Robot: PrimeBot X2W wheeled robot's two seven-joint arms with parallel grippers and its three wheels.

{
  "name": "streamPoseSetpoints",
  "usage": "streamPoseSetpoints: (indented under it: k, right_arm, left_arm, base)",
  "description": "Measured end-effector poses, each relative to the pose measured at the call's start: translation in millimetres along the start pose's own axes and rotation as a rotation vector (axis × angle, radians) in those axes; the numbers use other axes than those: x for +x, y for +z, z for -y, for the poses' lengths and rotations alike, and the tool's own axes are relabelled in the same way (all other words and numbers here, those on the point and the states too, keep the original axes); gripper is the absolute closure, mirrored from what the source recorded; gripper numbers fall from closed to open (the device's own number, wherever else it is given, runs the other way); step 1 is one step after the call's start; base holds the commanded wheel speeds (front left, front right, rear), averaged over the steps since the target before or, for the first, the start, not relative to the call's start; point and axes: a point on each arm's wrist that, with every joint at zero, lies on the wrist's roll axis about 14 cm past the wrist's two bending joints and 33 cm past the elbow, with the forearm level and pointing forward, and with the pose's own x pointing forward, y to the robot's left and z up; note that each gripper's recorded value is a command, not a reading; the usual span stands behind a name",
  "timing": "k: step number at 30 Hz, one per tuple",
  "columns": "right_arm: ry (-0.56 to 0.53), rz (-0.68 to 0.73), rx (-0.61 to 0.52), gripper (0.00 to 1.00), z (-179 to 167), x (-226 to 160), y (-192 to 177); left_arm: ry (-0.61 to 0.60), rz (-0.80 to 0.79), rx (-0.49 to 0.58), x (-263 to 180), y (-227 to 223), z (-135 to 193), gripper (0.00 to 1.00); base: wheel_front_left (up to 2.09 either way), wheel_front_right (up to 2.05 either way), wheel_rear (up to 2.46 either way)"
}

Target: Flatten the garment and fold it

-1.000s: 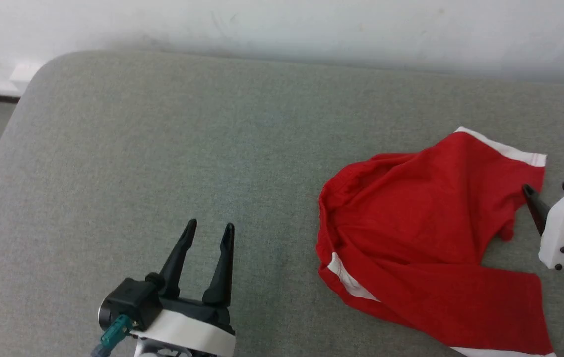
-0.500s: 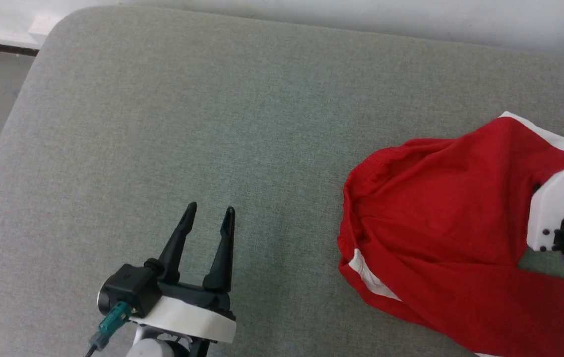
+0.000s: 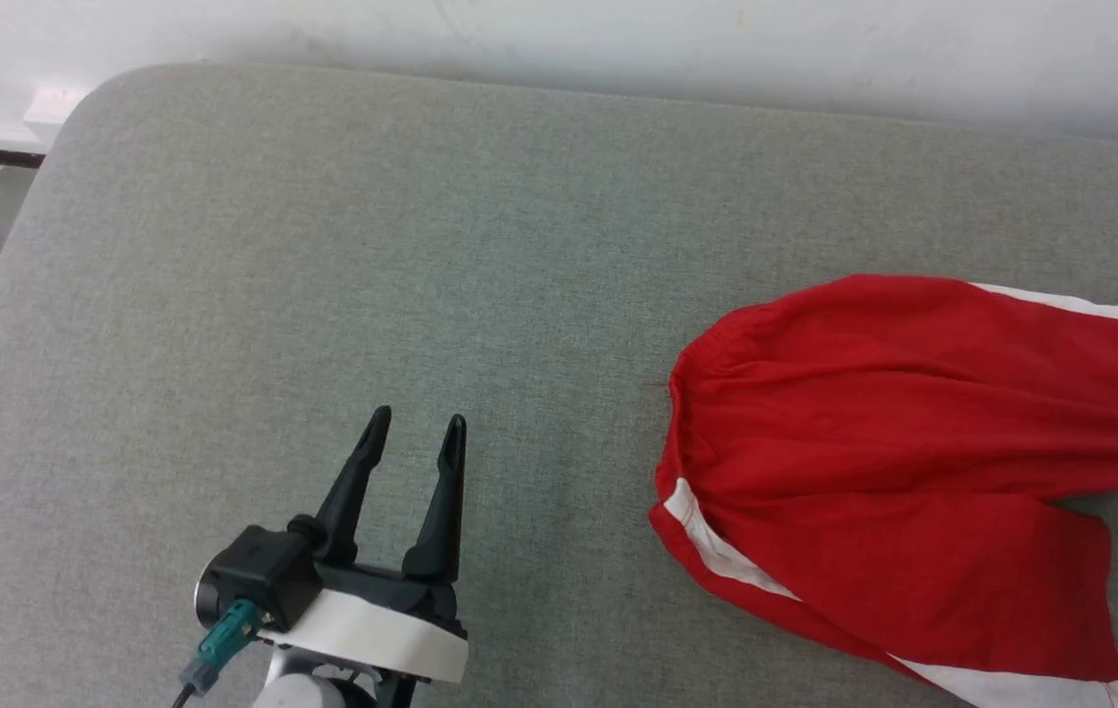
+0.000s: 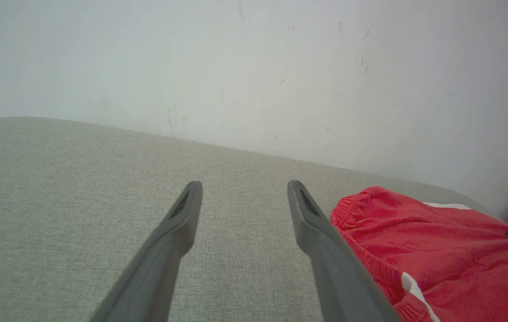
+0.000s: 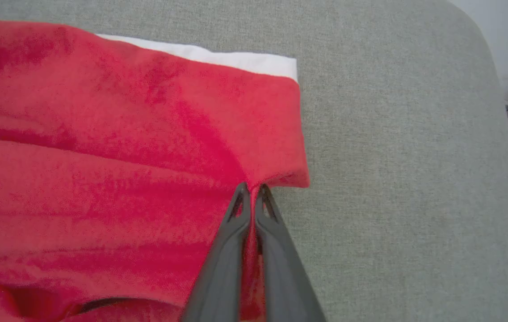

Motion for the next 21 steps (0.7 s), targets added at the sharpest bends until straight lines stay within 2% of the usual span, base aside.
streamPoseSetpoints:
  k: [1,8,13,15,18,21]
  right_arm:
    - [0.001,0.008,0.013,0.00,-1,-1,-1]
    - [0.034,0.210,0.073,0.00,-14,-16,28]
    - [0.024,0.566,0.150,0.00,-10,-63,87]
    - [0.000,0.704,0.174,0.00,-4,-89,98]
    - [-0.047,0.803,0.182,0.00,9,-117,88]
    - [-0.059,0.825,0.228,0.00,20,-132,63]
  left_arm:
    - [-0.002,0.001,0.000,0,0,0,0.00]
    - [-0.008,0.017,0.002,-2,6,2,0.00]
    - [-0.014,0.030,0.003,-7,10,5,0.00]
    - [-0.018,0.031,0.006,-10,11,6,0.00]
    - [-0.025,0.025,0.003,-13,9,9,0.00]
    - [-0.047,0.017,0.009,-12,6,14,0.00]
  base:
    - [0.00,0.00,0.00]
    - [0.00,0.00,0.00]
    - [0.00,0.00,0.00]
    - [0.00,0.00,0.00]
    - [0.00,0.00,0.00]
    - [0.00,0.00,0.00]
